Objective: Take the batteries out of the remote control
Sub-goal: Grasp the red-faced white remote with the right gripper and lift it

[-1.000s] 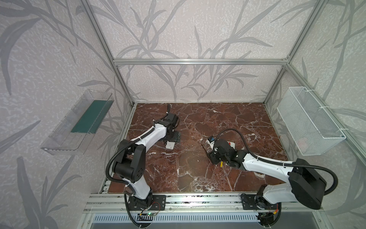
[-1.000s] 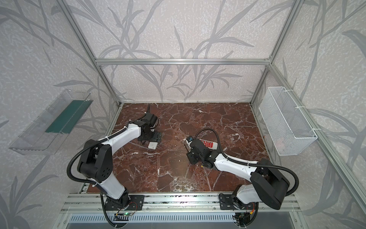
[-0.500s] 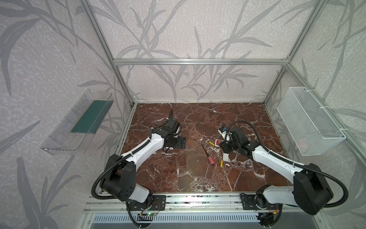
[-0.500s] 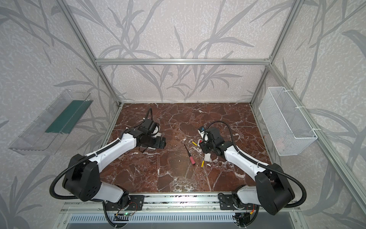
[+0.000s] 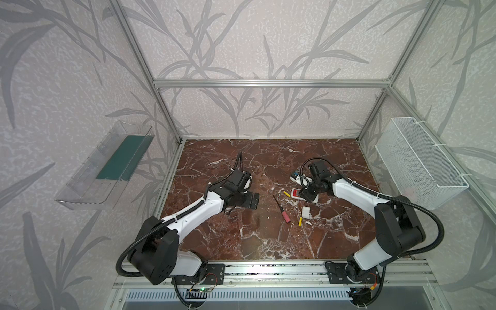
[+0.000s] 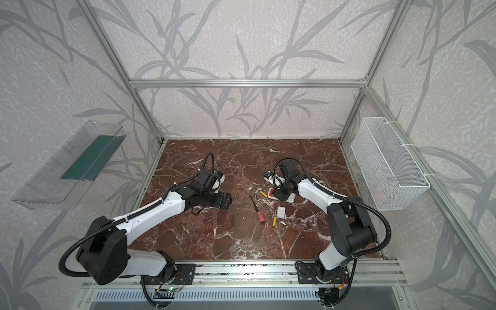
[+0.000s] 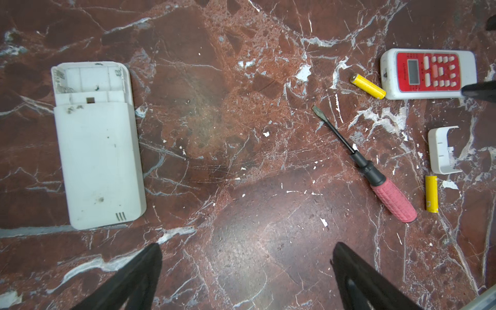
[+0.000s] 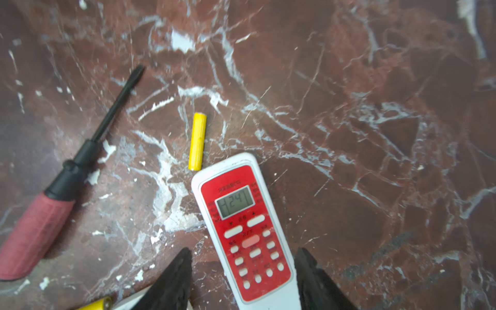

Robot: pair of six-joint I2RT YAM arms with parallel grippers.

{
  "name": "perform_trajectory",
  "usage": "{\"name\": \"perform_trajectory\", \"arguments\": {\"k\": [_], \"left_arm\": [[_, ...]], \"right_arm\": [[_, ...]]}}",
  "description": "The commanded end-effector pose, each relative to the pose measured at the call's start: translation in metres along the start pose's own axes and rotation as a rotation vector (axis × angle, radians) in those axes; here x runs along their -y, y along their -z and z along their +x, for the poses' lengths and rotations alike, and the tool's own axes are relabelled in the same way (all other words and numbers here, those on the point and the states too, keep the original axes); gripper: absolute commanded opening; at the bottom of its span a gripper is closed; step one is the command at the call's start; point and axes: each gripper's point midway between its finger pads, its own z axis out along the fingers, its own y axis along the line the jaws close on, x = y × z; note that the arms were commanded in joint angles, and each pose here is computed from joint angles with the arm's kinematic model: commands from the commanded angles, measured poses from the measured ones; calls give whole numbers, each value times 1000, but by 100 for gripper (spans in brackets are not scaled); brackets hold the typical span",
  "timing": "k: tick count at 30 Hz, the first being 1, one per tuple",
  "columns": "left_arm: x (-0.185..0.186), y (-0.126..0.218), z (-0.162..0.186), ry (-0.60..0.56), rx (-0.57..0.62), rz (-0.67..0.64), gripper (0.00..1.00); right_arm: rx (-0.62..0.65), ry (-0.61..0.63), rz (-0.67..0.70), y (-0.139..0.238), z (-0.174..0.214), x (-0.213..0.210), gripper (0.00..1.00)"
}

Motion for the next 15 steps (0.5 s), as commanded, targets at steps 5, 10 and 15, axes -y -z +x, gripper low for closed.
{"name": "perform_trajectory", "arguments": {"k": [5, 10, 15], "left_arm": [[-7, 5, -9, 4, 83, -35, 99], [-15, 7, -4, -3, 67, -77, 100], [-18, 10, -3, -13, 78, -93, 100]], "right_arm": [[-135, 84, -56, -19, 27, 0, 61], [-150, 96, -52, -28, 30, 4, 61], [-181, 107, -72, -37, 34, 4, 61]]}}
